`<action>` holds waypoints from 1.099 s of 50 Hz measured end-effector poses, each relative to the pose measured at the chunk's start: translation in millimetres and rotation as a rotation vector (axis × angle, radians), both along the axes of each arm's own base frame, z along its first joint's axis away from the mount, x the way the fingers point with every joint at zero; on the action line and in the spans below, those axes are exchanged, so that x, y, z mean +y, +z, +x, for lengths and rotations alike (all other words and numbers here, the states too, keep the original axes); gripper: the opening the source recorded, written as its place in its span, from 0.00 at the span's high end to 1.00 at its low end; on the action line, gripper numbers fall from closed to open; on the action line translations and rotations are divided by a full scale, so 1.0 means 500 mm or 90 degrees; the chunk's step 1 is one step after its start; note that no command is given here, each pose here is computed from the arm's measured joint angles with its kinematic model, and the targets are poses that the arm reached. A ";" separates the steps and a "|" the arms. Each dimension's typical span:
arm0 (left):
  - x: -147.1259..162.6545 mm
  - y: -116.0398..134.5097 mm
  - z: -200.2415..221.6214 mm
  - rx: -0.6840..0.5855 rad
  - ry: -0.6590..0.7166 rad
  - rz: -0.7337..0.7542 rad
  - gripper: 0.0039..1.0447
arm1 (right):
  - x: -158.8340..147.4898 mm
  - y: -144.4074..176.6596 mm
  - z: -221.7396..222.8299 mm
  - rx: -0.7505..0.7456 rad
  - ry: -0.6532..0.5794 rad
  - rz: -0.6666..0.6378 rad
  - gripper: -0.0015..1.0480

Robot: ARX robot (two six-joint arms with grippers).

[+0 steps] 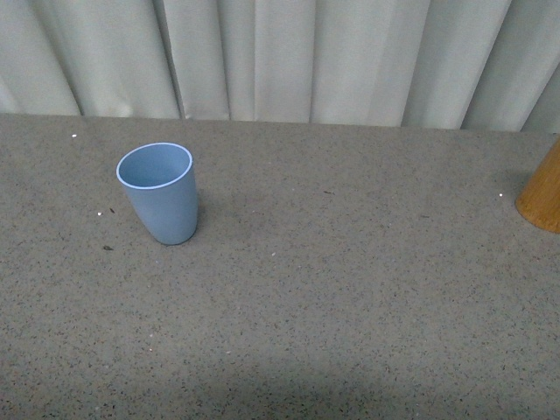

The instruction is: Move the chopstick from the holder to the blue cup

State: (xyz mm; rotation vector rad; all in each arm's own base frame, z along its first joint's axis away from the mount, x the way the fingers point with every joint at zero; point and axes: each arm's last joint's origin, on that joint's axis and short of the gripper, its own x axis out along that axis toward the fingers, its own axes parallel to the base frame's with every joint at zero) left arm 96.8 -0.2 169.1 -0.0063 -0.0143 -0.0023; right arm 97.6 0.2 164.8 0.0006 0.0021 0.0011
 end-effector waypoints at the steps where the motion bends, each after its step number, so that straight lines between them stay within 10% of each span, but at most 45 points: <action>1: 0.000 0.000 0.000 0.000 0.000 0.000 0.06 | 0.000 0.000 0.000 0.000 0.000 0.000 0.09; 28: 0.000 0.000 0.000 0.002 -0.004 -0.001 0.06 | 0.000 0.000 0.000 0.000 0.000 0.000 0.09; 35: 0.006 -0.018 0.004 0.317 -0.160 -0.283 0.06 | 0.000 0.000 0.000 0.000 0.002 0.000 0.09; 55: -0.022 -0.029 0.047 0.397 -0.116 -0.360 0.06 | 0.000 0.000 0.000 0.000 0.001 0.000 0.09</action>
